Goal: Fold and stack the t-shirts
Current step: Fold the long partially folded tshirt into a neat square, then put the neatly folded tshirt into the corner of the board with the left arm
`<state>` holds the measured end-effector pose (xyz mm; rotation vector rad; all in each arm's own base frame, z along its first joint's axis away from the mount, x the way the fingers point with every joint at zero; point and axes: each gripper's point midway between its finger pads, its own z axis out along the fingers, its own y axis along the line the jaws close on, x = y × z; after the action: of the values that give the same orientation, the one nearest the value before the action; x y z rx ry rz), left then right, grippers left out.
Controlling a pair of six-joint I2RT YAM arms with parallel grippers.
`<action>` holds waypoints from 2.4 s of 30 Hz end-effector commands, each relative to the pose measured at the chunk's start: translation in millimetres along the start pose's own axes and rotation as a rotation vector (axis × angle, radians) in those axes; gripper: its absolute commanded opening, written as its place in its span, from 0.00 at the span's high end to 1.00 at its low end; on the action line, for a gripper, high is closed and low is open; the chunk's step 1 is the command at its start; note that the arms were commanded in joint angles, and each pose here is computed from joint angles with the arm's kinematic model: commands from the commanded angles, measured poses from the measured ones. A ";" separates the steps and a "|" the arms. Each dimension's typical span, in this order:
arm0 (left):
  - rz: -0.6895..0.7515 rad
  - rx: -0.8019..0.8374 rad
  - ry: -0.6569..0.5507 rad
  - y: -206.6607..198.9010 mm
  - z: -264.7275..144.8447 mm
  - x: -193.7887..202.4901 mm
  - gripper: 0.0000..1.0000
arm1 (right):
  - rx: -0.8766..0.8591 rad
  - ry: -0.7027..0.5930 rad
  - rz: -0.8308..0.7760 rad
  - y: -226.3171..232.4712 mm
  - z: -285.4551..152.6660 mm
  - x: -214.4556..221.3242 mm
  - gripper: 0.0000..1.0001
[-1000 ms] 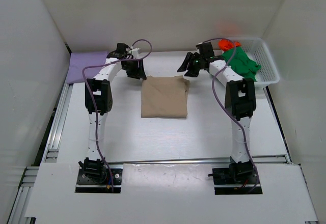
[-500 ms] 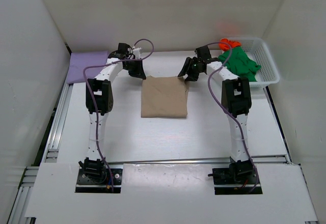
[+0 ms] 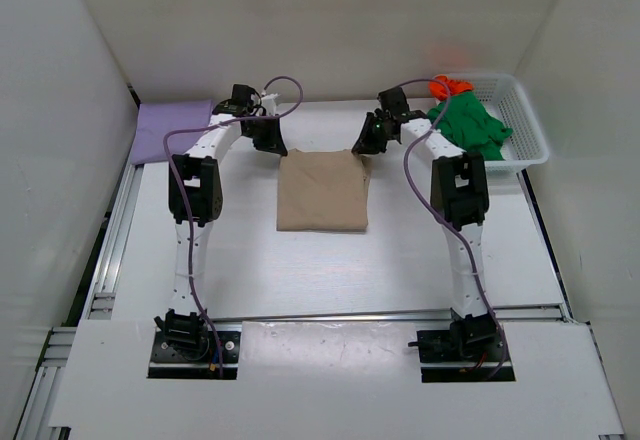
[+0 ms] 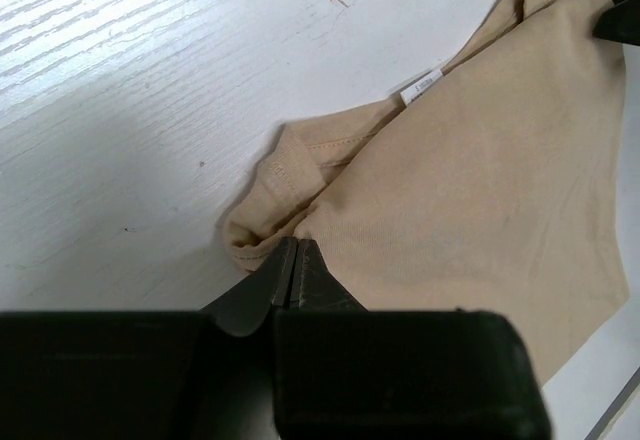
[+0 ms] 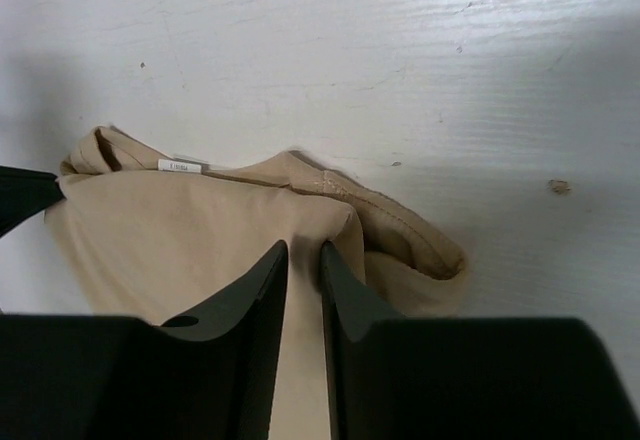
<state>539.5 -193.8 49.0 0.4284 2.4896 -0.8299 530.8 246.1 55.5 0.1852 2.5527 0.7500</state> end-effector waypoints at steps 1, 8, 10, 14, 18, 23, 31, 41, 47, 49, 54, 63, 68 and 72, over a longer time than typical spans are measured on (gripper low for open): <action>0.057 0.058 -0.062 -29.6 -24.8 -23.3 0.90 | 0.016 -0.024 -0.020 3.8 -0.3 -7.5 0.79; 0.067 0.115 -0.070 -45.5 -34.6 -25.4 0.90 | 0.026 -0.046 -0.034 7.8 -19.9 -9.1 1.00; 0.080 0.124 -0.087 -54.6 -45.8 -30.6 0.90 | 0.030 -0.059 -0.037 10.3 -30.5 -10.1 1.00; 0.099 0.156 -0.097 -71.9 -56.3 -33.0 0.90 | 0.048 -0.131 -0.009 13.3 -68.4 -7.1 1.00; 0.101 0.144 -0.101 -72.2 -59.7 -33.8 0.90 | 0.038 -0.166 -0.008 15.1 -83.6 -3.7 1.00; 0.100 0.140 -0.089 -72.4 -53.1 -30.2 0.90 | 0.074 -0.138 0.031 0.8 -74.9 2.2 1.00; 0.130 0.076 -0.099 -69.4 -38.3 -39.8 0.90 | 0.194 -0.182 0.132 -24.9 -74.9 6.1 1.00; 0.128 -0.364 -0.201 -4.2 -72.8 -73.3 0.12 | 0.279 -0.140 0.091 -38.7 -68.9 -13.2 0.61; 0.110 -0.346 -0.169 -20.2 -101.5 -46.0 0.07 | 0.293 -0.181 0.066 -21.1 -99.7 20.9 0.87; 0.103 -0.307 -0.144 -31.0 -106.7 -29.8 0.00 | 0.273 -0.187 0.061 -10.8 -107.9 29.0 0.93; 0.058 -0.061 -0.027 -65.6 -89.6 24.2 0.00 | 0.184 -0.090 0.118 -5.6 -95.6 68.7 0.97; -0.063 -0.031 0.227 -37.1 -16.8 109.3 0.00 | 0.134 0.084 0.240 -32.4 -44.3 81.6 0.97; -0.064 0.000 0.286 -45.6 2.7 128.8 0.02 | 0.142 0.120 0.250 -42.3 -32.7 87.2 0.97; -0.125 0.141 0.338 -60.6 14.7 147.7 0.22 | 0.163 0.143 0.281 -48.7 -26.7 94.8 0.97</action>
<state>434.8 -221.1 34.0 0.5077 2.6460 -0.9154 436.2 215.6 24.6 0.5557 2.7262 0.6927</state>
